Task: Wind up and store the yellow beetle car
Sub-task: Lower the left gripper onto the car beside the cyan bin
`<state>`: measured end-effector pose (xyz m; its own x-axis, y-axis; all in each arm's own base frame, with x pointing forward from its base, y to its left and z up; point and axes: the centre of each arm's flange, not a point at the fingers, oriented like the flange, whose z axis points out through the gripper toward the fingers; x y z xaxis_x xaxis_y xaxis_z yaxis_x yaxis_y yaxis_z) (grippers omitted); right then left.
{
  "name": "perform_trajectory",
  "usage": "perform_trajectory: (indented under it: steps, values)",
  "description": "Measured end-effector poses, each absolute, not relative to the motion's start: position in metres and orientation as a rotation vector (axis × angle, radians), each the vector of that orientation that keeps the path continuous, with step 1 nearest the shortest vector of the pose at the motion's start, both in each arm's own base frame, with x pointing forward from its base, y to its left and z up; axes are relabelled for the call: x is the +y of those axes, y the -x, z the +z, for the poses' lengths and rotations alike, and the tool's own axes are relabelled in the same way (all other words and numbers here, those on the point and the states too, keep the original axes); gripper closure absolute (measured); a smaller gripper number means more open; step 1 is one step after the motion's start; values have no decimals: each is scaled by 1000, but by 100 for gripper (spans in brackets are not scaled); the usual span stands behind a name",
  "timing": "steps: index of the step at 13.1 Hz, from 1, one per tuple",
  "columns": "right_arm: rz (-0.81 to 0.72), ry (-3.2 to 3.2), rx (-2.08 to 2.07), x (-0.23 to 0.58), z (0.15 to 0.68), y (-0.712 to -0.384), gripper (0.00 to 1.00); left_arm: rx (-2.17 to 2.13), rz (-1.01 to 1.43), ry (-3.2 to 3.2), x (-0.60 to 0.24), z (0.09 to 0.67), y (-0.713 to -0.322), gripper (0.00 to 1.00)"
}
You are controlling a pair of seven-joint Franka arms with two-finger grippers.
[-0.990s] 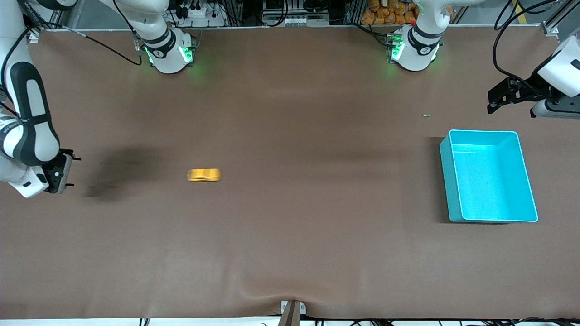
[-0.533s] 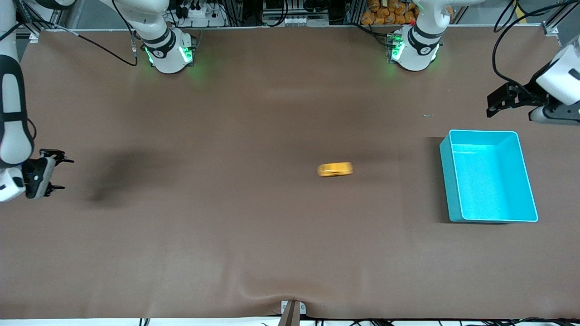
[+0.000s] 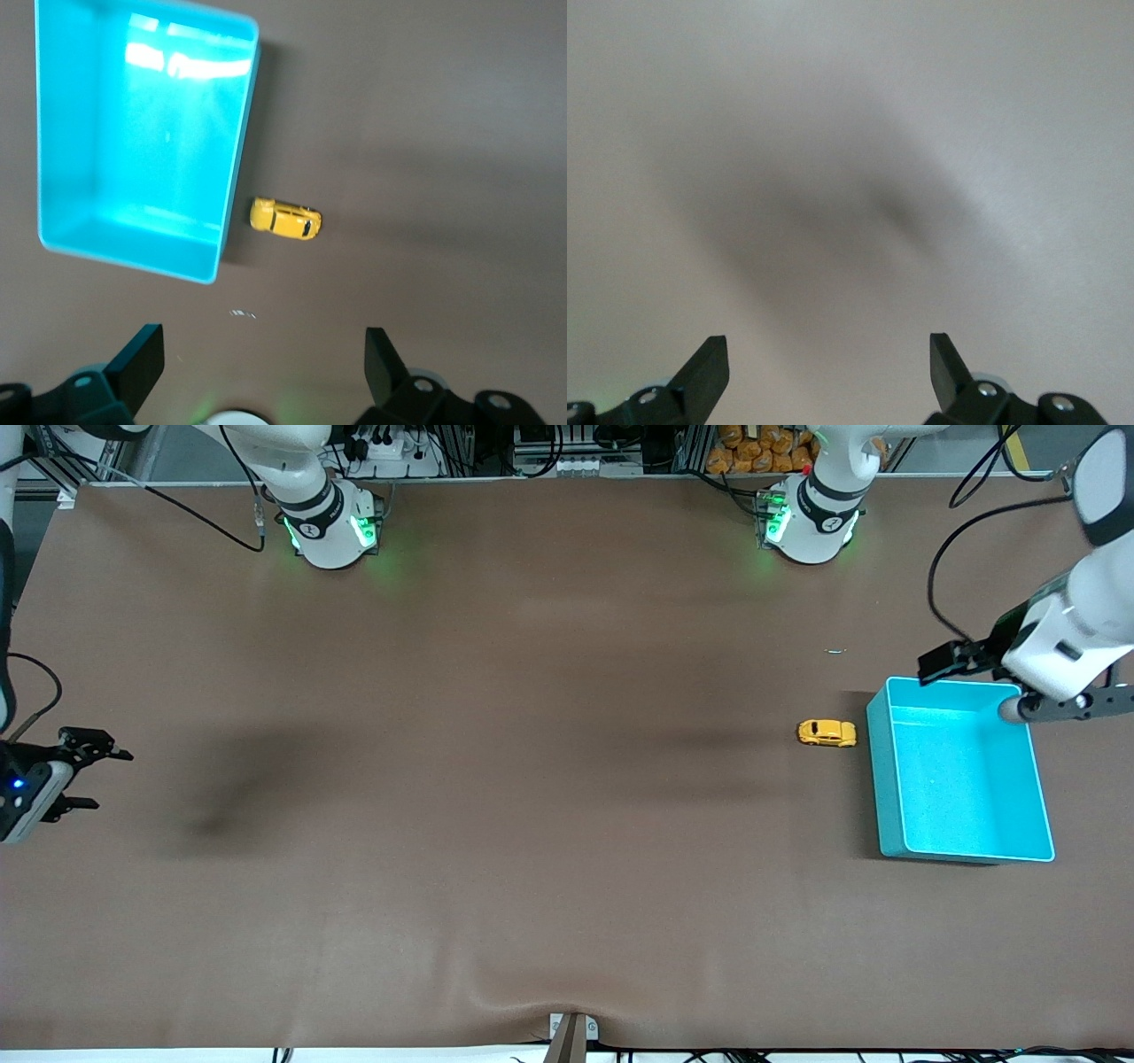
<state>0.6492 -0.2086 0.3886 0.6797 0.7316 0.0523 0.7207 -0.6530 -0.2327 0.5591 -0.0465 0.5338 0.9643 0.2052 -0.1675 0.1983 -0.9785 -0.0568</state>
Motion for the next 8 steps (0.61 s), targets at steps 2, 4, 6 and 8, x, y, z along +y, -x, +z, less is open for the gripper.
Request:
perform_trajectory:
  steps: [2, 4, 6, 8]
  values:
    - [31, 2762, -1016, -169, 440, -664, 0, -548, 299, 3013, -66, 491, -555, 0]
    - [11, 2841, -839, -123, 490, -663, 0, -739, 286, 2954, -92, 437, -543, 0]
    - [0, 2884, -707, -95, 524, -655, 0, -877, 264, 2909, -107, 385, -526, 0]
    - [-12, 2917, -587, -79, 544, -649, 0, -964, 262, 2877, -102, 350, -511, 0]
